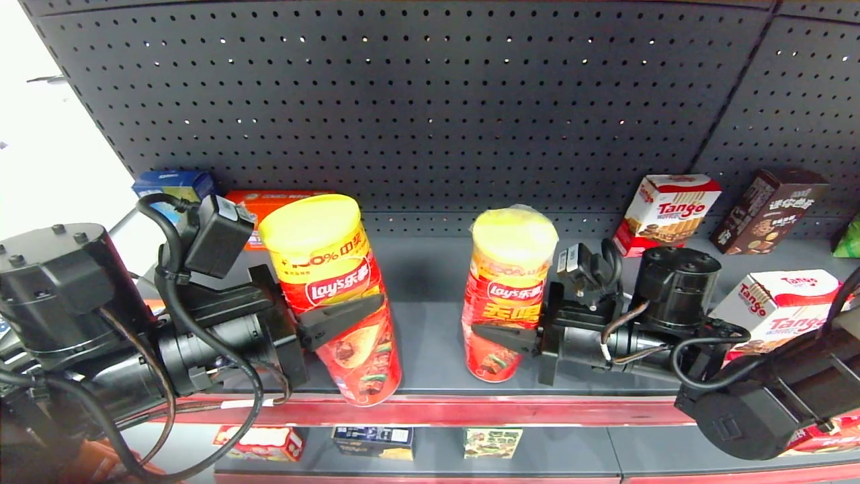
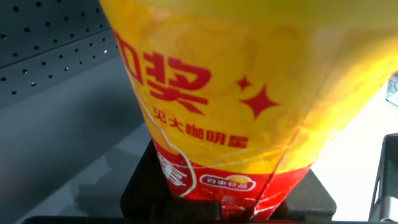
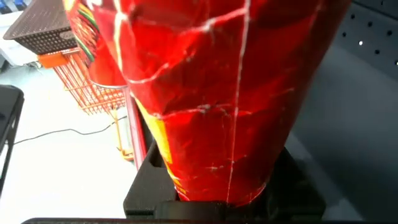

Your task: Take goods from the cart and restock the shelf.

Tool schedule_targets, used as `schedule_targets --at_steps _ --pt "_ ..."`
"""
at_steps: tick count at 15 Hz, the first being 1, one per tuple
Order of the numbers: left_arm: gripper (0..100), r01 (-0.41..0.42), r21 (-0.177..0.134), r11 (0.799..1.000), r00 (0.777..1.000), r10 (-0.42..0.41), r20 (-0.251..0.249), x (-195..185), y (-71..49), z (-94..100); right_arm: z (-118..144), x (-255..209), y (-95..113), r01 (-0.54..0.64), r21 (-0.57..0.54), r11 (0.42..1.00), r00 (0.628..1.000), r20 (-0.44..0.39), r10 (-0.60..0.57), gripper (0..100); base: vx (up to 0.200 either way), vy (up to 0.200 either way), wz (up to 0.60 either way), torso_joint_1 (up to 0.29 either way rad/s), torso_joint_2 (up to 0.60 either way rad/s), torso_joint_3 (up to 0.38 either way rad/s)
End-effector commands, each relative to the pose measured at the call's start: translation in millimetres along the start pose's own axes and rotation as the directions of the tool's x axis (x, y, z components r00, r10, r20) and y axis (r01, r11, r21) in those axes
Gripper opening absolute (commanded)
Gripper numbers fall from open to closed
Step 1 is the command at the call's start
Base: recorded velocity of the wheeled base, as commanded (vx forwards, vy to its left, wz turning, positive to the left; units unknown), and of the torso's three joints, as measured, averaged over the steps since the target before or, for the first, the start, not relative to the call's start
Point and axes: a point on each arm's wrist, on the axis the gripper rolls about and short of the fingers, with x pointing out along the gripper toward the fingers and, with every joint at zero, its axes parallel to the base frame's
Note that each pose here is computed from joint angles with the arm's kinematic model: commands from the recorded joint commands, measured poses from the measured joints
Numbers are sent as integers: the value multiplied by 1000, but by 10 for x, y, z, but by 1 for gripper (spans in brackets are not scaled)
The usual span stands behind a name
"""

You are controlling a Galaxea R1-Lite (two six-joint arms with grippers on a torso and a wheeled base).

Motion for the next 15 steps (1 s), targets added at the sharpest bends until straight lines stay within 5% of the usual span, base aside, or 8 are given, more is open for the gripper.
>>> schedule_targets --at_steps 1,9,10,15 --pt "0 1 -2 1000 1000 -1 -3 7 4 -8 -110 37 -23 -4 15 1000 1000 -18 5 0 0 0 0 0 0 0" --pt "0 0 -5 1000 1000 -1 -8 17 10 -23 -182 48 -59 3 14 1000 1000 -20 -3 0 0 0 0 0 0 0" --pt "0 0 -6 1000 1000 -1 -9 16 9 -27 -178 45 -58 6 13 1000 1000 -20 -6 100 0 0 0 0 0 0" --pt "0 0 -5 1000 1000 -1 -11 14 9 -31 -109 -39 -21 18 1 1000 1000 -13 -18 100 0 0 0 0 0 0"
